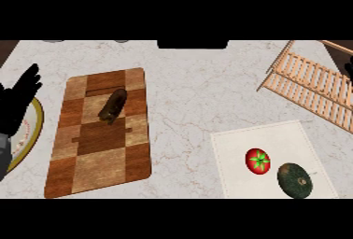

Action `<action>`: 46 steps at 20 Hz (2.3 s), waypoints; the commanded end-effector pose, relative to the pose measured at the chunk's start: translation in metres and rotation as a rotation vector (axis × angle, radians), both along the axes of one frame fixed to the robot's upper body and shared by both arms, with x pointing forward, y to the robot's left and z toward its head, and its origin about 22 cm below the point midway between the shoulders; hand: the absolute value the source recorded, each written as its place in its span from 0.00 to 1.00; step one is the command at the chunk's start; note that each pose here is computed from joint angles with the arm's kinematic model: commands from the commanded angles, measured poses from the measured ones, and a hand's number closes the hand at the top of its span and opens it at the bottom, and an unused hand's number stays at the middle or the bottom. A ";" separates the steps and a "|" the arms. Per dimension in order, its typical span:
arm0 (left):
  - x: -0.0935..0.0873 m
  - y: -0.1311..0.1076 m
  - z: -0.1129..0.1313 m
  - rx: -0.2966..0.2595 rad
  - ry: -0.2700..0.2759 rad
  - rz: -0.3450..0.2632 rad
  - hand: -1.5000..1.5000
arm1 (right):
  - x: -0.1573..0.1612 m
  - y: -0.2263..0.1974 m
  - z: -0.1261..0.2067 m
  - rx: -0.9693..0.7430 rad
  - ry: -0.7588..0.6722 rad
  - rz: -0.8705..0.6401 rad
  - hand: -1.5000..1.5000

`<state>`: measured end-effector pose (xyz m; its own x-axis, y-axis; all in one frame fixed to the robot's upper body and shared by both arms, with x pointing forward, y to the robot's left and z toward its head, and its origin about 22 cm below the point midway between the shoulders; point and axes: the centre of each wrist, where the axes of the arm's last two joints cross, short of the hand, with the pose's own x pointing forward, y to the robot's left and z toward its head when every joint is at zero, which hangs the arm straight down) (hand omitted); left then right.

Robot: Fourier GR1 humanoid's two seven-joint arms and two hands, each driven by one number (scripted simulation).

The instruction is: Pick the tomato from the placemat and place it in the tiered shelf

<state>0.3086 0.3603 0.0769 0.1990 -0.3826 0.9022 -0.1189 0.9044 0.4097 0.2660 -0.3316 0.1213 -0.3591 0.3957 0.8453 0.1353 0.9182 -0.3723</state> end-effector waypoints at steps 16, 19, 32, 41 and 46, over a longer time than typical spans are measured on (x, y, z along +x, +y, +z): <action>-0.023 -0.119 -0.056 -0.185 -0.149 -0.244 0.50 | -0.091 0.005 -0.144 0.270 0.090 -0.988 0.00; -0.035 -0.136 -0.066 -0.198 -0.140 -0.259 0.50 | -0.109 0.023 -0.143 0.360 -0.026 -0.904 0.00; -0.010 -0.145 -0.051 -0.179 -0.142 -0.267 0.50 | -0.141 0.037 -0.038 0.059 0.366 -0.561 0.00; -0.029 -0.152 -0.066 -0.173 -0.146 -0.293 0.50 | -0.132 0.048 0.009 -0.351 0.733 -0.471 0.00; -0.018 -0.142 -0.048 -0.174 -0.155 -0.302 0.50 | -0.119 0.080 0.043 -0.414 0.798 -0.517 0.00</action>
